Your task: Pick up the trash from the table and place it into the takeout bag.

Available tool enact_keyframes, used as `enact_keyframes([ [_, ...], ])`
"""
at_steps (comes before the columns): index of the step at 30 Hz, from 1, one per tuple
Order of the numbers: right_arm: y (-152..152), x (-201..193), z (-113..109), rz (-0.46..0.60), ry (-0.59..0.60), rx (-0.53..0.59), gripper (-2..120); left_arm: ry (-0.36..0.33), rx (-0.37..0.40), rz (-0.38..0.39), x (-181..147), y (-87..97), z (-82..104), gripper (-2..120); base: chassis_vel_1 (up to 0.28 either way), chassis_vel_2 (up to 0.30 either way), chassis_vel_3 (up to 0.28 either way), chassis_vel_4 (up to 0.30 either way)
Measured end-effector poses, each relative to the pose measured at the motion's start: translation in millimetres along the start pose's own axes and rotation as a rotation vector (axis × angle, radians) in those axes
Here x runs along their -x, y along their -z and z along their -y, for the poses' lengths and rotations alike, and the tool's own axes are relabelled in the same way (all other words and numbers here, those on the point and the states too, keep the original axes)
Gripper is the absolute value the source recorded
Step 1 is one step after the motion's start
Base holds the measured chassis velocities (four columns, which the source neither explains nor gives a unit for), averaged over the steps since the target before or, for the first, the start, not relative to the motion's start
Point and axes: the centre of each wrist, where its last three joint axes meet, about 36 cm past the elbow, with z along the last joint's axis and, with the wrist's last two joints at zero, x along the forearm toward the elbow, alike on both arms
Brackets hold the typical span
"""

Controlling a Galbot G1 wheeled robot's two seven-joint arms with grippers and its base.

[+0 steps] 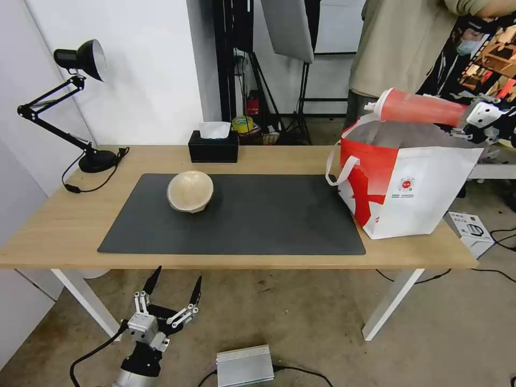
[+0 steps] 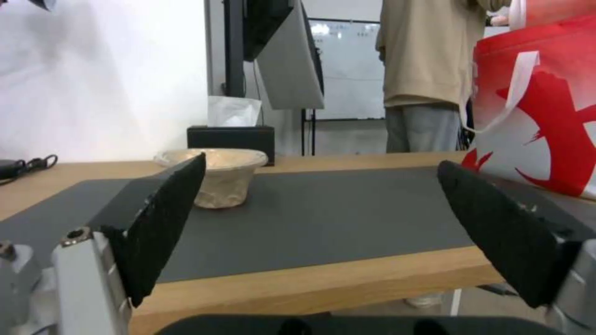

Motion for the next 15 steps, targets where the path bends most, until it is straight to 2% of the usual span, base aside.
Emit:
enact_keyframes([
  [13, -8.5, 5.7, -10.5, -0.013, 0.011, 0.009, 49, -0.01, -0.002, -0.002, 0.6, -0.6, 1.3, 100, 0.0, 0.0, 0.0, 0.0],
  [15, -8.9, 6.2, -12.5, -0.015, 0.01, 0.008, 56, -0.012, -0.001, -0.002, 1.3, -0.9, 1.3, 100, 0.0, 0.0, 0.0, 0.0],
])
